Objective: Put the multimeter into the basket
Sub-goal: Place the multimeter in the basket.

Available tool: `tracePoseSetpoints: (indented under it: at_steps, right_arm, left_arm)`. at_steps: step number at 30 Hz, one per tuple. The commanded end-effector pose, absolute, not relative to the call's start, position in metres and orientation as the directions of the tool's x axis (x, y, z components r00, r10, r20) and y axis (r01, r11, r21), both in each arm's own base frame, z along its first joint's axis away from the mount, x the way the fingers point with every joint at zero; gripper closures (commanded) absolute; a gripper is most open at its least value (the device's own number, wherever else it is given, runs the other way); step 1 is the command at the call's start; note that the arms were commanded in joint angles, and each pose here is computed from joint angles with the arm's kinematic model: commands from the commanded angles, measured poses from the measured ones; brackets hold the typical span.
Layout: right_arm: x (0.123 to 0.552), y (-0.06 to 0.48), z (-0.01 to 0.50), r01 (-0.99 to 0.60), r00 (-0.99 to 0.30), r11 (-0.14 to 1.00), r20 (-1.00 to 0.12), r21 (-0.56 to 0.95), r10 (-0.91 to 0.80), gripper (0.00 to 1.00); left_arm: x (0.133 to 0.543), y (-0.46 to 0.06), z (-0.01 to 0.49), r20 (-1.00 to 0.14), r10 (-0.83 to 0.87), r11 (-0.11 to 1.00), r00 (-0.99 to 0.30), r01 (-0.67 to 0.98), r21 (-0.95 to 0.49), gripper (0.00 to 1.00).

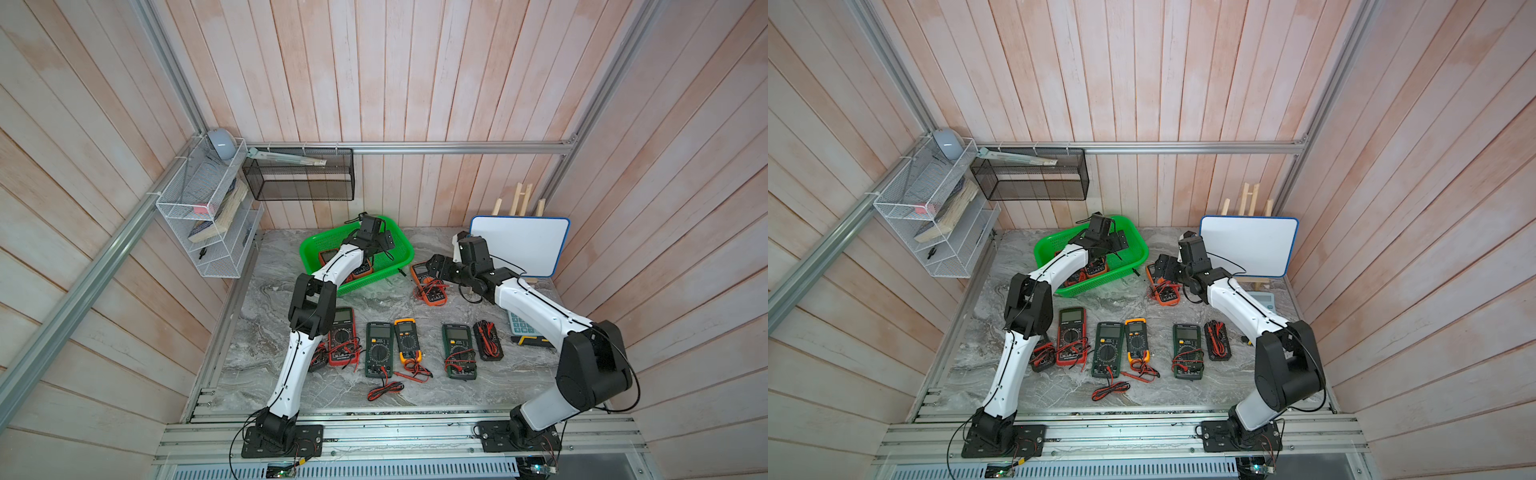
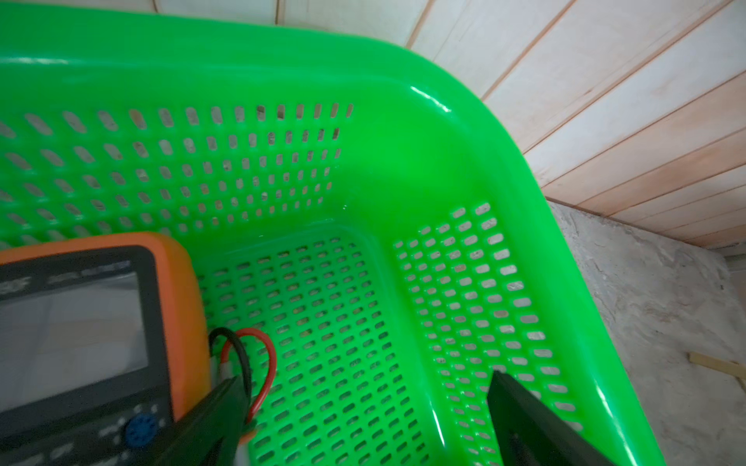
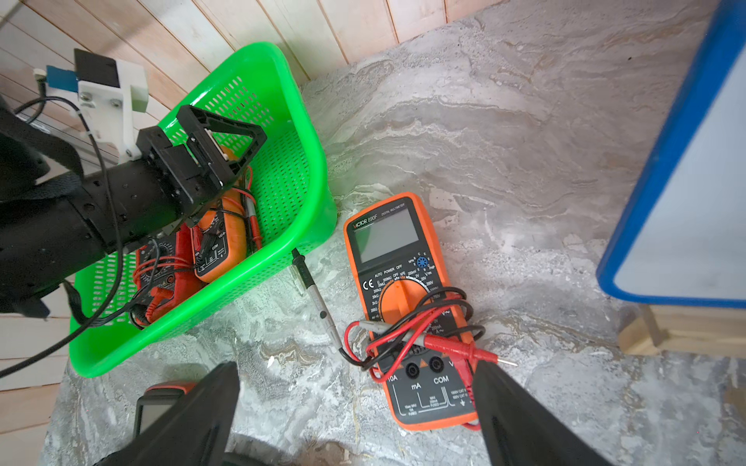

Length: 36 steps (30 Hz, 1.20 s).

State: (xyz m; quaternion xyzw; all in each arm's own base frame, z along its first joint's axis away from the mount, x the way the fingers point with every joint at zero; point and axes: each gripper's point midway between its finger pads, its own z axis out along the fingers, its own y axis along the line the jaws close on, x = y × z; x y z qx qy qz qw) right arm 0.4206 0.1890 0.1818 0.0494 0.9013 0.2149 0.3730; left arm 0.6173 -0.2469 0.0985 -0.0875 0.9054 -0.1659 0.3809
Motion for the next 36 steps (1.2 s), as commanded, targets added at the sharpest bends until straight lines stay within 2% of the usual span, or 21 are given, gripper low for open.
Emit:
tracePoseSetpoints:
  at_steps: [1,6,12,17,23,36]
  right_arm:
    - [0.415,0.178,0.178,-0.065,-0.717,0.926,-0.663,0.373,0.216,0.03]
    - [0.409,0.170,0.162,-0.095,-0.732,0.953,-0.670,0.287,0.129,0.02]
    - [0.403,0.163,0.143,-0.142,-0.748,0.972,-0.664,0.189,0.020,0.02]
    - [0.394,0.164,0.134,-0.153,-0.769,0.967,-0.639,0.202,0.011,0.02]
    - [0.390,0.164,0.120,-0.171,-0.779,0.966,-0.627,0.192,-0.014,0.02]
    - [0.416,0.176,0.094,-0.255,-0.798,0.961,-0.584,0.108,-0.147,0.02]
  left_arm:
    - [0.611,-0.232,0.125,-0.686,-0.287,0.933,-0.668,-0.033,-0.358,0.00]
    - [0.603,-0.261,0.181,-0.729,-0.279,0.881,-0.626,0.134,-0.453,0.00]
    - [0.583,-0.286,0.228,-0.773,-0.222,0.851,-0.594,0.269,-0.451,0.01]
    - [0.581,-0.295,0.214,-0.762,-0.188,0.835,-0.620,0.308,-0.456,0.00]
    - [0.571,-0.319,0.171,-0.716,-0.100,0.808,-0.691,0.364,-0.464,0.00]
    - [0.558,-0.328,0.142,-0.680,-0.052,0.796,-0.731,0.381,-0.470,0.00]
